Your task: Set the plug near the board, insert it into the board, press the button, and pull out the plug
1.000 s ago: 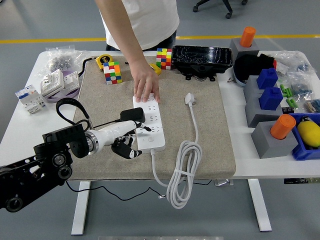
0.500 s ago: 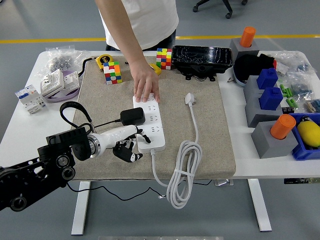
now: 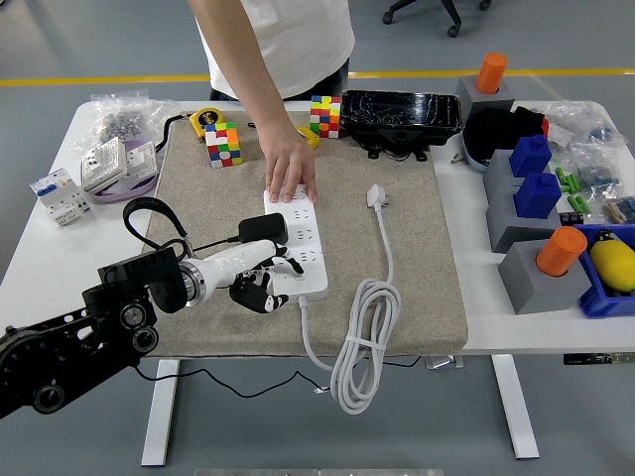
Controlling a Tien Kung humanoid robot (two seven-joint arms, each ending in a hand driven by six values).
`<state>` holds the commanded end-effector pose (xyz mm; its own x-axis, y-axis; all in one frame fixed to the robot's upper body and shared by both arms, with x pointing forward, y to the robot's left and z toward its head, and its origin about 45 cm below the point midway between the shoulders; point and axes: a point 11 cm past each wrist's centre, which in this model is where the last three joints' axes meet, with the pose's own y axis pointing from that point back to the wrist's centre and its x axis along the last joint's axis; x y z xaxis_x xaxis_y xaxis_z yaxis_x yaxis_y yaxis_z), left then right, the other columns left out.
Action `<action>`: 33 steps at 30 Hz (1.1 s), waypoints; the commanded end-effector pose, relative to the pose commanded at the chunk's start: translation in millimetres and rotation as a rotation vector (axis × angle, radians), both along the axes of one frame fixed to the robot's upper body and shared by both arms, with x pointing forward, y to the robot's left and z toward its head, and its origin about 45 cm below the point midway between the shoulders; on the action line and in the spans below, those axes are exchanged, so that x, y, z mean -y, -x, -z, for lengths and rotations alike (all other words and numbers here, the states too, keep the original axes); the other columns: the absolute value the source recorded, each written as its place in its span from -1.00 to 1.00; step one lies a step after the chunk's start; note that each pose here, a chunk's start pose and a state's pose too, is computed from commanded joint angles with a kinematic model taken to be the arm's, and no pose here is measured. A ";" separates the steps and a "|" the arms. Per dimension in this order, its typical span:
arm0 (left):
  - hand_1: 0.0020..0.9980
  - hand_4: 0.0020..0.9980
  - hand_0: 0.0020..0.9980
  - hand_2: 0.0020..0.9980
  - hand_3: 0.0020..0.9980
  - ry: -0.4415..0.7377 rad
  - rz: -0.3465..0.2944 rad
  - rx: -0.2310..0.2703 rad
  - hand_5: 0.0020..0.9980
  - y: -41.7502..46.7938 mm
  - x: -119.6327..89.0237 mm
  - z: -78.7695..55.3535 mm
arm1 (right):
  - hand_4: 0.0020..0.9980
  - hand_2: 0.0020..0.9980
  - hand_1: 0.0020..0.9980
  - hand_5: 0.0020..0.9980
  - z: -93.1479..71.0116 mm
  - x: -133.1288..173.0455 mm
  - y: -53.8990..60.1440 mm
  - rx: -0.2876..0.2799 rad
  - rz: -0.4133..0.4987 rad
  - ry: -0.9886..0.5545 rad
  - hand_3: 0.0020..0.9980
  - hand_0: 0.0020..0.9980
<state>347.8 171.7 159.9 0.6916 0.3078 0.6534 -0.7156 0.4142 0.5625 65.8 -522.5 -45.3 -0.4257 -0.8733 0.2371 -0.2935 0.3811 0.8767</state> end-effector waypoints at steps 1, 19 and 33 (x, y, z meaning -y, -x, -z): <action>-0.91 0.26 -0.77 -0.71 0.61 -0.004 -0.002 -0.002 -1.00 -0.1 -0.4 1.0 | 0.97 0.35 0.35 0.06 0.1 -0.2 -0.2 0.001 0.001 -0.001 0.17 0.35; -0.91 0.24 -0.77 -0.71 0.53 0.006 0.001 -0.018 -1.00 1.6 0.6 2.0 | 0.97 0.35 0.35 0.06 -0.3 -0.2 -0.9 0.003 -0.001 0.000 0.18 0.35; -0.91 0.24 -0.78 -0.71 0.54 -0.015 -0.007 -0.037 -1.00 3.0 -2.1 8.9 | 0.97 0.35 0.35 0.06 -0.5 -0.3 -1.8 0.006 -0.001 0.000 0.18 0.35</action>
<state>344.8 173.9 151.0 0.7130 0.3032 0.6322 -0.6973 0.4009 0.5942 67.7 -522.3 -44.8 -0.4265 -0.8735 0.2348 -0.2986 0.3809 0.8751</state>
